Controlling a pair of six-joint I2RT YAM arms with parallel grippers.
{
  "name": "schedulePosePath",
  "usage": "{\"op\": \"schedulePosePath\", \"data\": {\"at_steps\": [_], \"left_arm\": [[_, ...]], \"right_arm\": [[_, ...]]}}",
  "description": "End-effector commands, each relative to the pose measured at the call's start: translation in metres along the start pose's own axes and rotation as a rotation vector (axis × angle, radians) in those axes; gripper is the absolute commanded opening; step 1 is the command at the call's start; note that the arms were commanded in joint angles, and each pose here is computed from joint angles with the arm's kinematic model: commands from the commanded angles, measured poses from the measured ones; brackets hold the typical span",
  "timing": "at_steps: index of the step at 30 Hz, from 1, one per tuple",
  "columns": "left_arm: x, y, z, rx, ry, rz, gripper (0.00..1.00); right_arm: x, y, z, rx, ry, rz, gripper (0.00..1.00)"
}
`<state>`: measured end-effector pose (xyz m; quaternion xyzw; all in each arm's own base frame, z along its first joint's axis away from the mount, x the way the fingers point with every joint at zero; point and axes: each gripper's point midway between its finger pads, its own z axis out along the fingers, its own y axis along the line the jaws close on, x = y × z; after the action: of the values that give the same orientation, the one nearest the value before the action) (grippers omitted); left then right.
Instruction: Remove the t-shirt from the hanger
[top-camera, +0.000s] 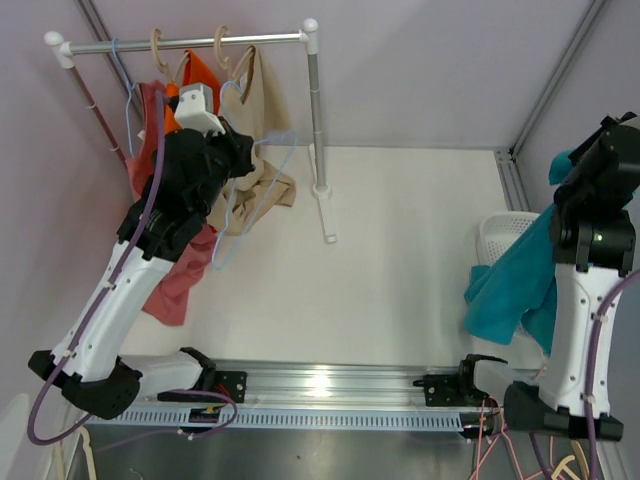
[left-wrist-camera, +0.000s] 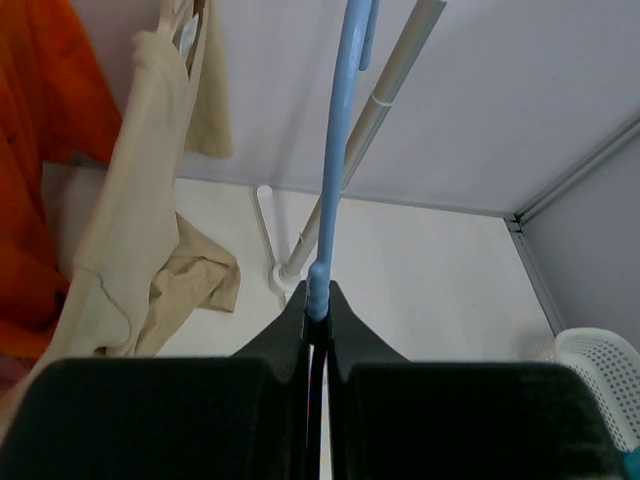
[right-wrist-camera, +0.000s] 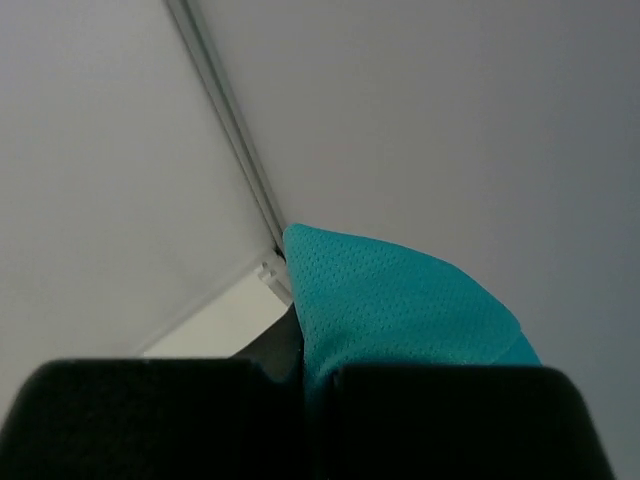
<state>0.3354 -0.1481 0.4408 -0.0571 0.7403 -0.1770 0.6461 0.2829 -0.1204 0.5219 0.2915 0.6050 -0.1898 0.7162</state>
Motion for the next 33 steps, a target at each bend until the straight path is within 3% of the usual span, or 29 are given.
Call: {"op": "schedulePosePath", "data": {"at_steps": [1,6,14,15,16,17,21,24,27,29,33], "left_arm": [[-0.034,-0.003,0.004,0.019,-0.080,0.027,0.01],[-0.047,0.001,0.022,0.003,-0.108,0.028,0.01],[-0.058,-0.006,0.059,0.002,-0.100,0.032,0.01],[-0.058,-0.008,0.063,0.009,-0.098,0.035,0.01],[-0.062,-0.009,0.066,0.009,-0.107,0.036,0.01],[-0.060,-0.010,0.074,0.005,-0.102,0.042,0.01],[-0.065,-0.009,0.093,-0.008,-0.103,0.054,0.01],[-0.071,-0.014,0.103,0.003,-0.114,0.065,0.01],[-0.082,-0.022,0.115,0.013,-0.127,0.077,0.01],[-0.083,-0.025,0.124,0.016,-0.121,0.089,0.01],[-0.069,-0.029,0.152,0.031,-0.107,0.095,0.01]], "right_arm": [[0.037,0.002,0.023,-0.034,0.125,0.149,0.00],[0.103,-0.028,0.071,0.001,0.332,0.312,0.00],[0.230,-0.052,0.088,0.129,0.604,0.318,0.00],[0.244,-0.058,0.085,0.167,0.642,0.305,0.10],[0.250,-0.062,0.084,0.184,0.651,0.301,0.44],[0.256,-0.065,0.080,0.199,0.664,0.296,0.98],[0.216,-0.055,0.082,0.141,0.591,0.289,1.00],[0.146,-0.035,0.074,0.049,0.470,0.268,1.00],[0.101,-0.007,0.057,-0.090,0.439,0.240,0.99],[0.083,0.024,0.036,-0.253,0.436,0.246,1.00],[0.060,0.054,-0.006,-0.415,0.379,0.246,0.99]]}}
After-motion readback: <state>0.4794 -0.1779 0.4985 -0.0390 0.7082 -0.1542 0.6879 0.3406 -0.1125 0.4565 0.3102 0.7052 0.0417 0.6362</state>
